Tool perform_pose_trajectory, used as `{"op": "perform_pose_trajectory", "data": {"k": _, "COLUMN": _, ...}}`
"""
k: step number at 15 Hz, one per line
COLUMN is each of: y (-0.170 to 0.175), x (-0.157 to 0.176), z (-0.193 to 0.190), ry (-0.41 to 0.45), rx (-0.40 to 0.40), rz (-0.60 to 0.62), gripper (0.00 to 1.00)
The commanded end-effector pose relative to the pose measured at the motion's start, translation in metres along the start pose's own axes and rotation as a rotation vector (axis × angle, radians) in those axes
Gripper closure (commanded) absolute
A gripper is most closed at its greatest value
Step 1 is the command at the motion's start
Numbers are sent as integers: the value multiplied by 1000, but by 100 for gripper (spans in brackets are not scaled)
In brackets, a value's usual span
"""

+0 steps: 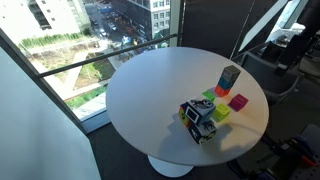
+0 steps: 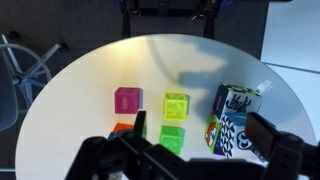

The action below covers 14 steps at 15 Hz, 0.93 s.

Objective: Put the green block on top of the grey block

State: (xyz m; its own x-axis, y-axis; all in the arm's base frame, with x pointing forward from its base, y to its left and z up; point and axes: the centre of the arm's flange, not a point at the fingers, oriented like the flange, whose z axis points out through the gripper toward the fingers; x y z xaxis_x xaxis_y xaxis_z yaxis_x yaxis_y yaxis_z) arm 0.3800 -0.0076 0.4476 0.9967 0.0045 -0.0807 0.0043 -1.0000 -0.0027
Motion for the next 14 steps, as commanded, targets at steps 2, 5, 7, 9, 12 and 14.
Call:
{"op": "perform_pose_trajectory", "data": {"k": 2, "y": 8, "x": 11, "z": 12, "ry": 22, "rx": 9, "rz": 31, "gripper": 0}}
{"op": "perform_pose_trajectory", "data": {"k": 5, "y": 11, "x": 17, "z": 21, "ry": 30, "rx": 22, "rz": 39, "gripper": 0}}
{"op": "perform_pose_trajectory", "data": {"k": 7, "y": 12, "x": 20, "z": 25, "ry": 44, "rx": 25, "rz": 45, "gripper": 0}}
{"op": "perform_pose_trajectory", "data": {"k": 9, "y": 14, "x": 23, "z": 30, "ry": 63, "rx": 26, "rz": 49, "gripper": 0}}
{"op": "perform_pose_trajectory", "data": {"k": 12, "y": 15, "x": 26, "z": 35, "ry": 81, "rx": 19, "rz": 53, "gripper": 0}}
{"op": "perform_pose_trajectory", "data": {"k": 14, "y": 13, "x": 26, "z": 33, "ry": 60, "rx": 12, "rz": 30, "gripper": 0}}
